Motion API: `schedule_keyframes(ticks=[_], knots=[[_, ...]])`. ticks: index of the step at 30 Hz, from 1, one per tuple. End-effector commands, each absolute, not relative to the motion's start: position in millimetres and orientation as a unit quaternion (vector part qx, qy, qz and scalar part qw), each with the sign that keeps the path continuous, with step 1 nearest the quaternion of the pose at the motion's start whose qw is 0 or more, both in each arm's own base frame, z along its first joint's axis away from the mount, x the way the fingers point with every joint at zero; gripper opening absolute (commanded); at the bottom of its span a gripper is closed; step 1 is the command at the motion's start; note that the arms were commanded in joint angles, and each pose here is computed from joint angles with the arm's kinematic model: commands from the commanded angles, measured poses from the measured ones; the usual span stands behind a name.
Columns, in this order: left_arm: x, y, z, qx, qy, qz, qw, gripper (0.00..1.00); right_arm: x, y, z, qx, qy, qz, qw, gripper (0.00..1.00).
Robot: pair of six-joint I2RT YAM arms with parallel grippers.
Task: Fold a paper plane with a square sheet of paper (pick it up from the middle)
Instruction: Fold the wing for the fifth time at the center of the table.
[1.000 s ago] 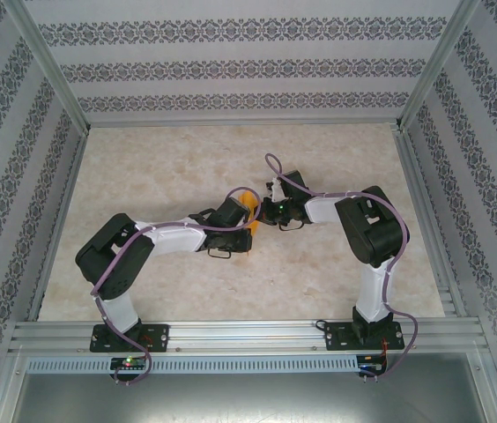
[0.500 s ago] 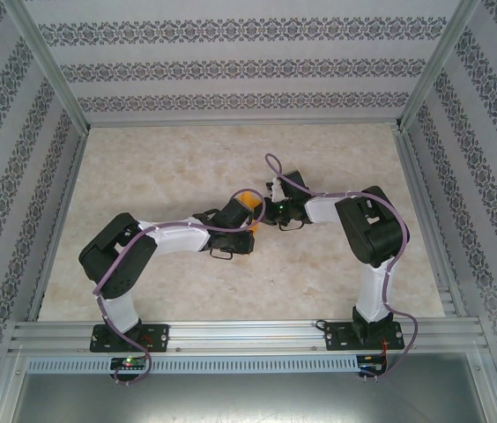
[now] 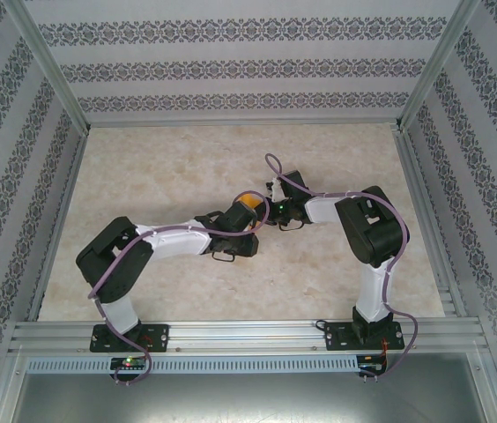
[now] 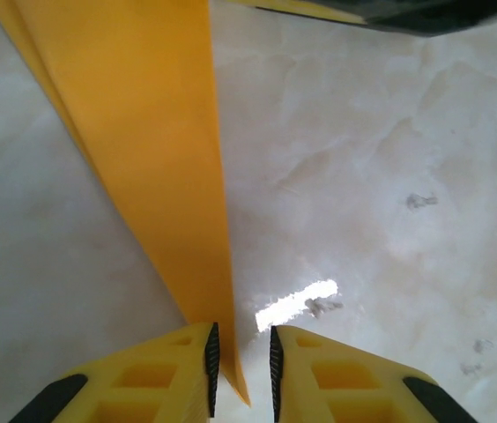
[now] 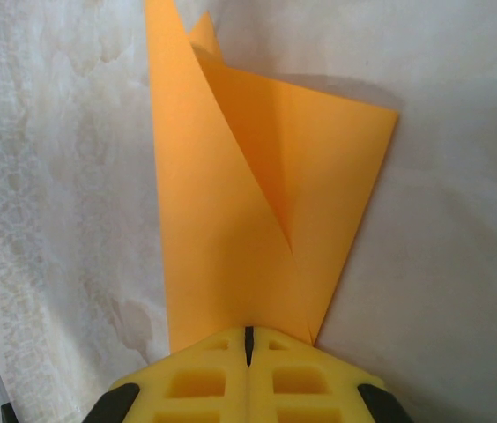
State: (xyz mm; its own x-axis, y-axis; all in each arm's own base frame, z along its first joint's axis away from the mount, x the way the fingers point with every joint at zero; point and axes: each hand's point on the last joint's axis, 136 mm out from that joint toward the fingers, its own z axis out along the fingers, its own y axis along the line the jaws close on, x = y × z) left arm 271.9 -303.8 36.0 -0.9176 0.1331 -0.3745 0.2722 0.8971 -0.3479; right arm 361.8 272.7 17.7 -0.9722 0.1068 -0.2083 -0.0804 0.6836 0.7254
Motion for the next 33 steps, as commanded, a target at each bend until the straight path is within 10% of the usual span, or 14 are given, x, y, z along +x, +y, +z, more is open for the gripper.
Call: schedule_keyframes(ticks=[1,33], knots=[[259,-293,38,0.088,0.965,-0.178,0.171,0.27,346,257,-17,0.023,0.933,0.349,0.089,0.00],[252,-263,18,0.159,0.973,0.008,0.168,0.05,347,262,3,0.015,0.925,0.367,0.100,0.01]])
